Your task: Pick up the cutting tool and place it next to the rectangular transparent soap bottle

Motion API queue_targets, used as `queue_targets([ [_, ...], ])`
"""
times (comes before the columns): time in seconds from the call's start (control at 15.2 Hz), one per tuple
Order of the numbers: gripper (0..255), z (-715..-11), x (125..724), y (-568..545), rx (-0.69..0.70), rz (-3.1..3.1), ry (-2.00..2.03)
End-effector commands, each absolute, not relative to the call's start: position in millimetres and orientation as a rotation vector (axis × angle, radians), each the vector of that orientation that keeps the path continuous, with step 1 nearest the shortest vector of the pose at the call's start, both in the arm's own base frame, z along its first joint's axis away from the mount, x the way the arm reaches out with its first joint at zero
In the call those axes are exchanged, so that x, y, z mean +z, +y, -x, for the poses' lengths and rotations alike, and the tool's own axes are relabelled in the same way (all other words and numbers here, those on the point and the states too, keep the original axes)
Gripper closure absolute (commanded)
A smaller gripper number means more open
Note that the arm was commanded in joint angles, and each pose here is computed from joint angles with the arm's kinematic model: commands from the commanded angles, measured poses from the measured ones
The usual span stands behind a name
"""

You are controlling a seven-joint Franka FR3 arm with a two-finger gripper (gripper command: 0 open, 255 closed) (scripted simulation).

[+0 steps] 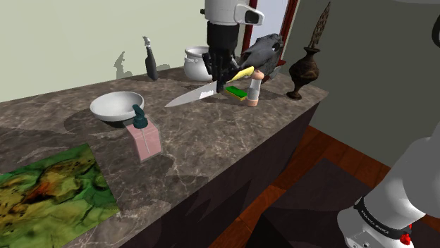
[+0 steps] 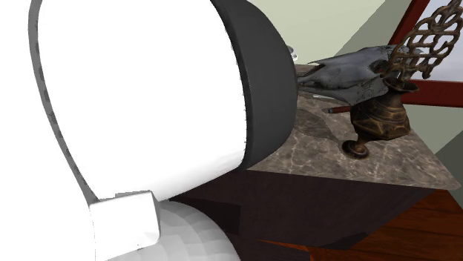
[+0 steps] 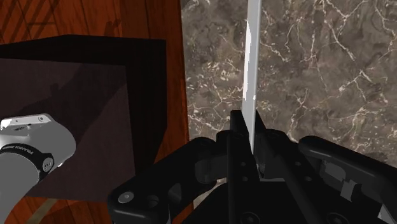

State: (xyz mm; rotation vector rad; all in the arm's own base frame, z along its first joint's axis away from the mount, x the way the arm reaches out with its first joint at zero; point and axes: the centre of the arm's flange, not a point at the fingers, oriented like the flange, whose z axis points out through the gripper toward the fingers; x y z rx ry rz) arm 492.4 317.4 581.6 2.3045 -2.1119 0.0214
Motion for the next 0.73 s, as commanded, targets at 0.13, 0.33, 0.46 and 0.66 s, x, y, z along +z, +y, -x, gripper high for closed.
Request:
queue_targets([
  [0.13,255,-491.6,561.4,319.3,0.022,-2.304,-2.113],
  [0.33,255,-491.6,545.5,319.3,0.022,-2.304,-2.113],
  [0.46,255,-491.6,535.0,319.3,0.022,-2.304,-2.113],
  [0.66,255,-491.6,519.1,319.3,0.022,-2.304,-2.113],
])
